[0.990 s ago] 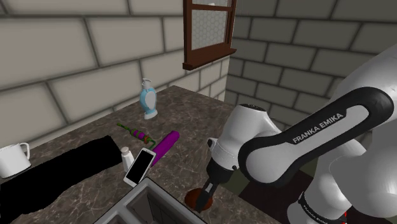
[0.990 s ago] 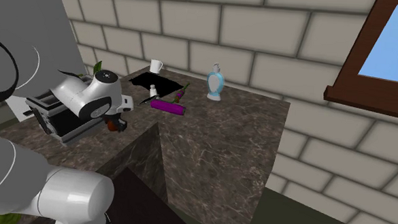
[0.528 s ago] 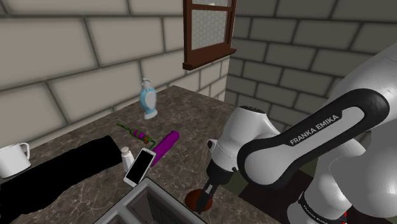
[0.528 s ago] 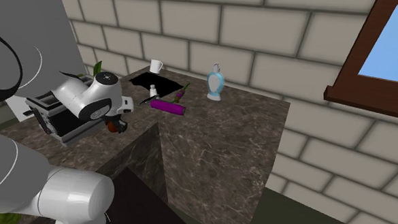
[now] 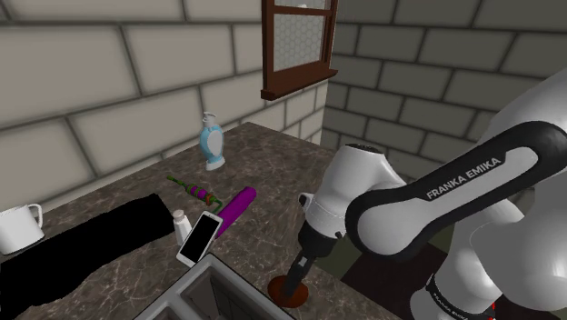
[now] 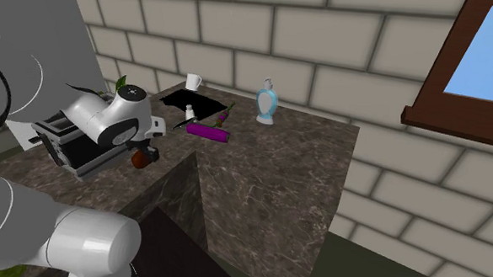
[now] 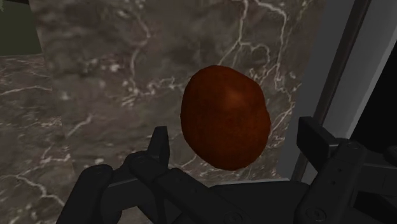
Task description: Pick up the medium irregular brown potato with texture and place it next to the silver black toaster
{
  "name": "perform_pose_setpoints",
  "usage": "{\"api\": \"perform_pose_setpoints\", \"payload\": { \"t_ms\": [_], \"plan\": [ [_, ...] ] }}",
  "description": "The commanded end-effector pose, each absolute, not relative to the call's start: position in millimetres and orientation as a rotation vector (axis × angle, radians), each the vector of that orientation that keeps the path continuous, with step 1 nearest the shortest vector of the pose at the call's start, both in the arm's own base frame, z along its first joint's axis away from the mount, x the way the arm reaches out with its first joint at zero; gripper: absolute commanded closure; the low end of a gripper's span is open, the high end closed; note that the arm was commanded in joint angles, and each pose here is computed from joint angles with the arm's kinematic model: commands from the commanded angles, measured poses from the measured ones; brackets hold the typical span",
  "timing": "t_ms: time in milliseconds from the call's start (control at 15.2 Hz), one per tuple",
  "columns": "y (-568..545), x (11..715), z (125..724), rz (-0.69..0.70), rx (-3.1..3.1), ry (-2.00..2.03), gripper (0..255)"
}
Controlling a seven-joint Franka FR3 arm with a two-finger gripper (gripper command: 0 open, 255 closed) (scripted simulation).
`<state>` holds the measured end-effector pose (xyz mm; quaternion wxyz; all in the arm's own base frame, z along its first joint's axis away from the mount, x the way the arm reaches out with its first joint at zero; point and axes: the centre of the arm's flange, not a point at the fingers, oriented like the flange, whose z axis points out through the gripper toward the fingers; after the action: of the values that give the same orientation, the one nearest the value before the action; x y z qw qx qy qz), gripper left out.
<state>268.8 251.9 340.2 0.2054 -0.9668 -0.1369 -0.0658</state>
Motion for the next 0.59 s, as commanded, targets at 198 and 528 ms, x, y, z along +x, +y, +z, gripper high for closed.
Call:
{"api": "perform_pose_setpoints", "payload": {
  "t_ms": [198, 528],
  "plan": [
    [238.7, 265.9, 371.3, -0.182, -2.696, -0.383, 0],
    [238.7, 265.9, 371.3, -0.182, -2.696, -0.383, 0]
  ]
}}
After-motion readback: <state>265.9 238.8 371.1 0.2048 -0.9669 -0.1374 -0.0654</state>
